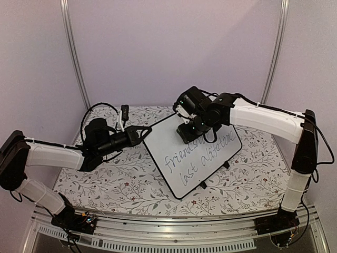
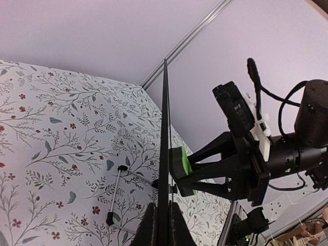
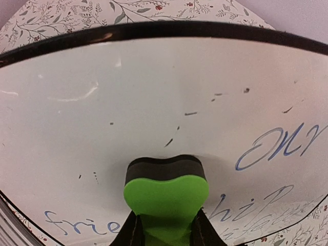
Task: Erase the whiteboard
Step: Erase the whiteboard at the center of the board.
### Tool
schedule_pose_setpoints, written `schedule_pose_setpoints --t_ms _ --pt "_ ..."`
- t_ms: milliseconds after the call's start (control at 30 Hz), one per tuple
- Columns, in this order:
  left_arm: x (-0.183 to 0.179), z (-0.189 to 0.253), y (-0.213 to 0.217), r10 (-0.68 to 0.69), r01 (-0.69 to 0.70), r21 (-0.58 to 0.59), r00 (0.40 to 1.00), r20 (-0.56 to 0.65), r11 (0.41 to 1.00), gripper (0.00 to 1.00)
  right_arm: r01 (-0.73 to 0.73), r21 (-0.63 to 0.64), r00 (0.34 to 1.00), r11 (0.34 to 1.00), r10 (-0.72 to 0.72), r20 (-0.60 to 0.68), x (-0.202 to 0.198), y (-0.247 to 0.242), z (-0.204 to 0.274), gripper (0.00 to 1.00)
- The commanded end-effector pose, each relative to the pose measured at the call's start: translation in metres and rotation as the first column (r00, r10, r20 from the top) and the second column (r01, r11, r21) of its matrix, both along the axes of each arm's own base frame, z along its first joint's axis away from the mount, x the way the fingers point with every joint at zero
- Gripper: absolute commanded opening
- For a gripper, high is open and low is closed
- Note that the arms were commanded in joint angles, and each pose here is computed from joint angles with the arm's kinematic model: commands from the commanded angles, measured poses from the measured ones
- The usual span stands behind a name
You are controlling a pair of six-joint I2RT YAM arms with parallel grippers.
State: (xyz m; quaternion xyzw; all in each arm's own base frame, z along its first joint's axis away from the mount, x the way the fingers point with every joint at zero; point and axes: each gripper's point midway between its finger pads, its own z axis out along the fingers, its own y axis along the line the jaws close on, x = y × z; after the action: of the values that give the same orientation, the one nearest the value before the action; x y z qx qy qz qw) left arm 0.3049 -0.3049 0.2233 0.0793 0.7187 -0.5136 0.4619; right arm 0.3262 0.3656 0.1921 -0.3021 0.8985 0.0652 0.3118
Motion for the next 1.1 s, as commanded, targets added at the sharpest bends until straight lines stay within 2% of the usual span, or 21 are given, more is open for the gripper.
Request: schedule_pose_setpoints --t_ms 0,400,800,1067 --pt "-0.011 0.012 -0.008 -0.064 0.065 -0.006 0.994 0.089 0.998 0.0 -0.005 -0.059 0.995 0.998 -0.001 -0.102 -0.031 -0.015 -0.034 0.0" --pt "-0.012 0.015 -0.008 -0.065 0.066 -0.011 0.993 0.095 0.998 0.0 0.026 -0.037 0.993 0.999 -0.03 -0.113 -0.044 -0.03 -0.037 0.0" --pt "-0.012 0.014 -0.009 -0.068 0.069 -0.009 0.993 0.094 0.998 0.0 0.119 -0.001 0.991 0.993 -0.118 0.069 0.016 -0.031 0.016 0.0" --pt "-0.012 0.013 -0.01 -0.072 0.073 -0.009 0.993 0.093 0.997 0.0 0.092 0.0 0.987 0.996 -0.092 0.129 0.038 -0.025 0.024 0.0"
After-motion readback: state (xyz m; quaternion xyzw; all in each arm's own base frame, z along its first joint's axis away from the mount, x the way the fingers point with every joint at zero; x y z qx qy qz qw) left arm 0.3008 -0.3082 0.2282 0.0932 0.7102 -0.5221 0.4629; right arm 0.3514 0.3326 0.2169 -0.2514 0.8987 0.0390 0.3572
